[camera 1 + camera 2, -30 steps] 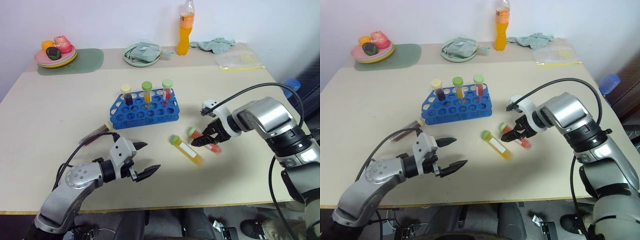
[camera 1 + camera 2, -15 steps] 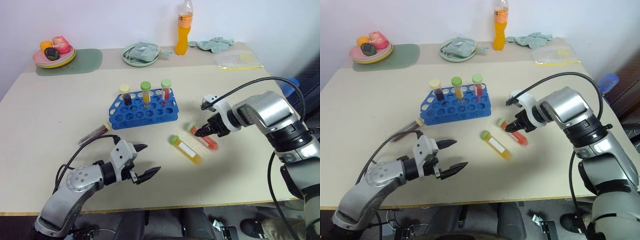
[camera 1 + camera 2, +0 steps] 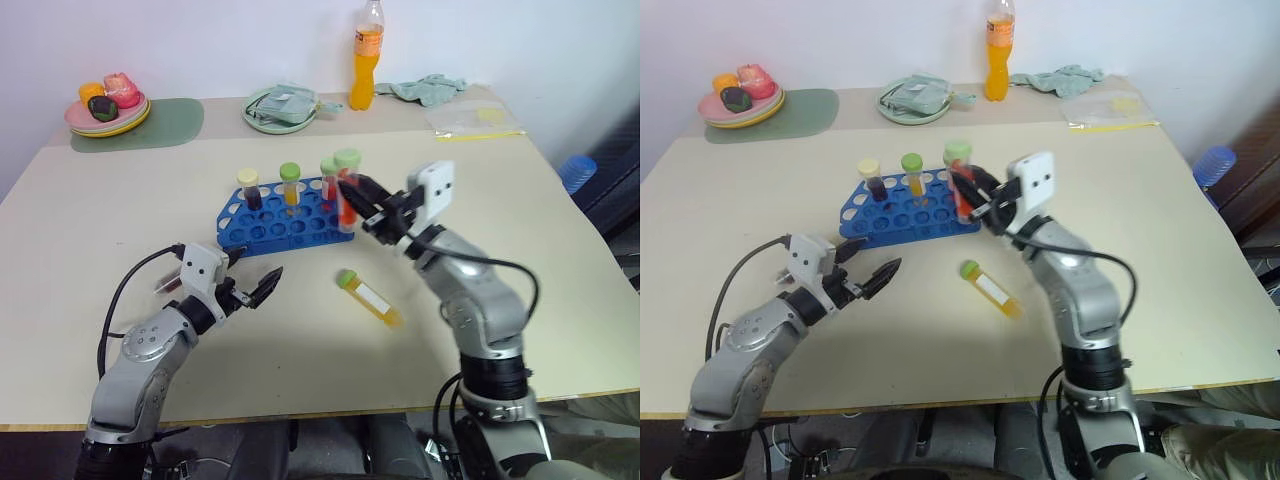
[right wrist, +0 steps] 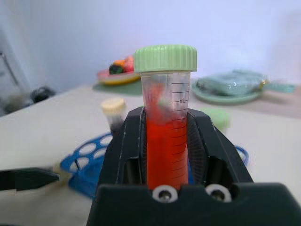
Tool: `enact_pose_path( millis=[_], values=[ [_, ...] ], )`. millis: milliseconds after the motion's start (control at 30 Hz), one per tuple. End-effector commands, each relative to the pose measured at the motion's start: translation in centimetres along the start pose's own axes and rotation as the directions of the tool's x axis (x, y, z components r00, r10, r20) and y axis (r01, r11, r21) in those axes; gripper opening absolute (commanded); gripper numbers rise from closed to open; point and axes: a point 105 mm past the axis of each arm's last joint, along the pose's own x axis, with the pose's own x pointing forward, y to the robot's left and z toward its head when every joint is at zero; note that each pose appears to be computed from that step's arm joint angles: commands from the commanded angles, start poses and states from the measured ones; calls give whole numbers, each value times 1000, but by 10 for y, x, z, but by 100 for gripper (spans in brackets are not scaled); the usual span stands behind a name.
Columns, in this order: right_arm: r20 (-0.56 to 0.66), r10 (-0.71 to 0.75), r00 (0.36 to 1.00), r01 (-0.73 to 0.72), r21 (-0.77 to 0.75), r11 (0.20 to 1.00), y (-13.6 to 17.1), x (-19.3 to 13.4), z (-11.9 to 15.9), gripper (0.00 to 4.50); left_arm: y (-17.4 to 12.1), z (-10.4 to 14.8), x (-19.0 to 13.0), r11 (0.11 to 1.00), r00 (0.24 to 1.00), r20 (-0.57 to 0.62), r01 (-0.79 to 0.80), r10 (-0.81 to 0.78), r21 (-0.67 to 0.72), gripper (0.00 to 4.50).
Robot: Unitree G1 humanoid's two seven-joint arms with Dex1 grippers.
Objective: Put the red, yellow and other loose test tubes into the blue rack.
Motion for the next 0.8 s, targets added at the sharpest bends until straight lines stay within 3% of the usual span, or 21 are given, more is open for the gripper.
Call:
enact_pose_path(
  millis=[33,800],
  values=[
    [109,-58,992,63,-37,997,4,6,6,74,3,12,1,998,996,84,-37,33,56,450],
    [54,-152,987,153,-4,988,-16,33,-39,74,-18,14,2,999,997,77,14,-17,41,450]
  ],
)
